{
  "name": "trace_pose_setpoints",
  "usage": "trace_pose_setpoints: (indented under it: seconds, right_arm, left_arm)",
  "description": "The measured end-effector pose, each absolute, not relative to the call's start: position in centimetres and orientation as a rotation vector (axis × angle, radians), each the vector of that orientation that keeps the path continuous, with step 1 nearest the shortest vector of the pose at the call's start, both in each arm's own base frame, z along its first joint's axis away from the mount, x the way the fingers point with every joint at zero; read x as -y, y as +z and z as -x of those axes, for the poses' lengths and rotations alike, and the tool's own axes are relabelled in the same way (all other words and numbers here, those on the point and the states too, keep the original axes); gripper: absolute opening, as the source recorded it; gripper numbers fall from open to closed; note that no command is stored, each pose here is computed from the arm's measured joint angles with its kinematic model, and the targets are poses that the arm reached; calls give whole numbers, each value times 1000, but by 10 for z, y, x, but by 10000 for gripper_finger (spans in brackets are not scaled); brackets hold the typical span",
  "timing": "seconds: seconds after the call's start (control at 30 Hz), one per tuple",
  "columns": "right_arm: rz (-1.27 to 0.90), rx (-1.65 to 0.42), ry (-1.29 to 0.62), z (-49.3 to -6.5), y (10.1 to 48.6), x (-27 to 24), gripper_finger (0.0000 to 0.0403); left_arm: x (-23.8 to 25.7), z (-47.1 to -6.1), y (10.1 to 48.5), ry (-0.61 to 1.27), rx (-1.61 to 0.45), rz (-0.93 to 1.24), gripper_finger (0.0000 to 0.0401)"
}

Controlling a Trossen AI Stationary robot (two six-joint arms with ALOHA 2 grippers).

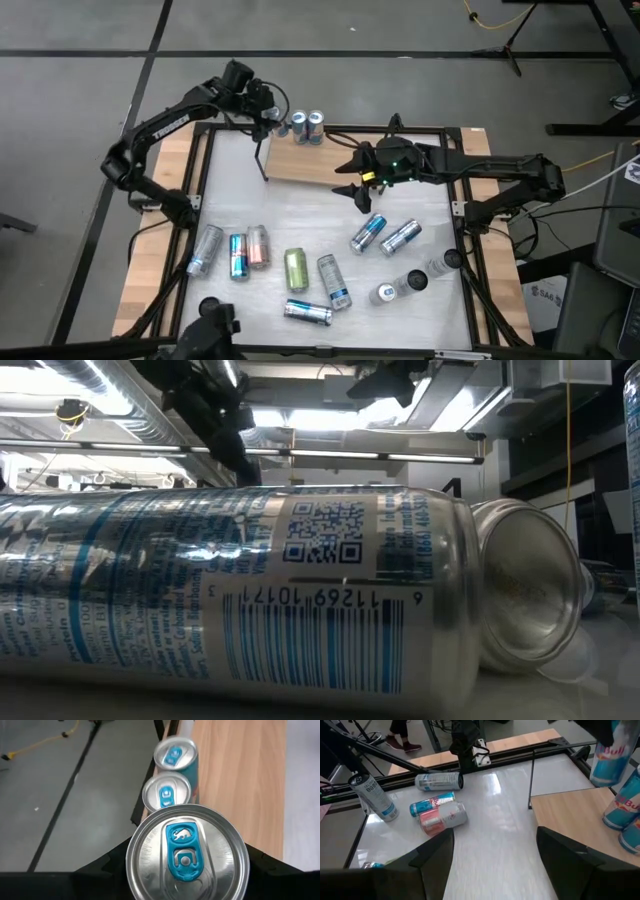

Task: Place canned beverage on shelf
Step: Put the blue soda can on the shelf

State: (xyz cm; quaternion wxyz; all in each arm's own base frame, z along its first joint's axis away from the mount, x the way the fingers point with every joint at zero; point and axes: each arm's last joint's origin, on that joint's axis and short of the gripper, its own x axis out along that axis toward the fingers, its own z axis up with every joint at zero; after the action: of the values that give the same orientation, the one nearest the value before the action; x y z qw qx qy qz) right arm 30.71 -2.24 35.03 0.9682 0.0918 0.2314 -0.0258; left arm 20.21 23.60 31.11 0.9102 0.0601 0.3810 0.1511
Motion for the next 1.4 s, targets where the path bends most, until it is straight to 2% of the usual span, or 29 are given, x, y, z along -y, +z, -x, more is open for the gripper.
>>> trace_pose_setpoints:
  seconds: [0.63,1.4]
  right_arm:
    - [-183,-475,-52,-307,350,22,271]
    - [-182,-481,-52,-306,349,22,271]
  left_arm:
    - [-261,-222,272,258,-853,-172,222]
    - [-267,-221,265,264,-869,-144,222]
